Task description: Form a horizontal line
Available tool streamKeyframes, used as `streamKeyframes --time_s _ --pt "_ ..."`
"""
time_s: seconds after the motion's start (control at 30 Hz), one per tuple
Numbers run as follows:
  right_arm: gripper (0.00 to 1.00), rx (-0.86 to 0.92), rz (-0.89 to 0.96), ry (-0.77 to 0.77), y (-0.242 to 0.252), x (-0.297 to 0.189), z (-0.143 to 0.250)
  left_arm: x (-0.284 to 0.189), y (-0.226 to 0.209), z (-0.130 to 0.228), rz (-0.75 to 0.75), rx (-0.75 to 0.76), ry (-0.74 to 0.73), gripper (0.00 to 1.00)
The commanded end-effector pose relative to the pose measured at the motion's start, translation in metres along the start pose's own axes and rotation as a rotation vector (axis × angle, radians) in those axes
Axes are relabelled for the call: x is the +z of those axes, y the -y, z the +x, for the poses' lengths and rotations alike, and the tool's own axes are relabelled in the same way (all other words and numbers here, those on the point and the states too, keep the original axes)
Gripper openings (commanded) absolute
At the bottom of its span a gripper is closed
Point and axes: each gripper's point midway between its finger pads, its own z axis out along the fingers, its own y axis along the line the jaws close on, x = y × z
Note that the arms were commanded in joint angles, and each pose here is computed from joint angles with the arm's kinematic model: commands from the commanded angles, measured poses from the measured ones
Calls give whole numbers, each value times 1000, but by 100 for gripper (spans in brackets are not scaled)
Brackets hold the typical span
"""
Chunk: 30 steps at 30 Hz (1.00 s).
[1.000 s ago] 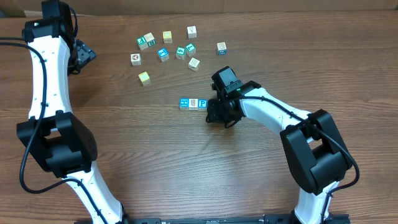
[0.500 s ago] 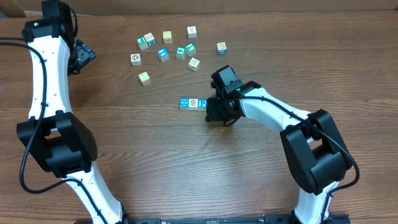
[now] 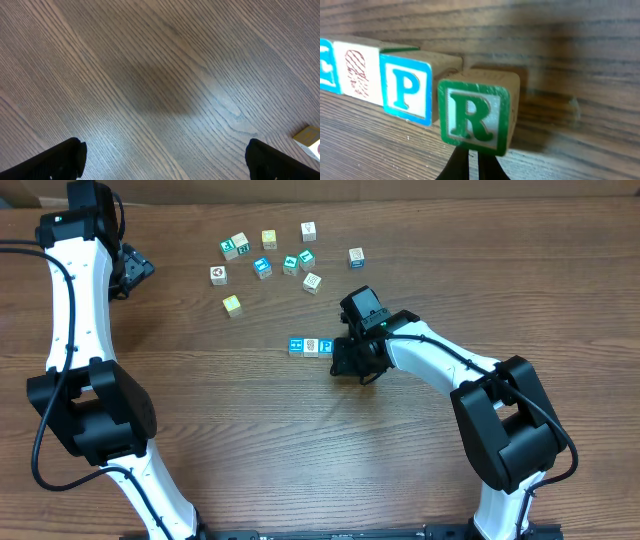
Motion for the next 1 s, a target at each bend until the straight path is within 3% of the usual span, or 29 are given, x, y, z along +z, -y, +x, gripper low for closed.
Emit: streamKeyframes --time_s 0.0,0.5,0.77,0.97 --pt "4 2 4 26 1 0 -6 -6 2 -1 2 8 16 100" --pt "4 2 -1 20 0 -1 -4 -6 2 -1 2 8 16 100" --pt "4 70 54 -45 25 -13 0 -6 2 -1 2 8 16 100" --pt "4 97 82 37 42 -18 -24 -6 2 -1 2 8 16 100"
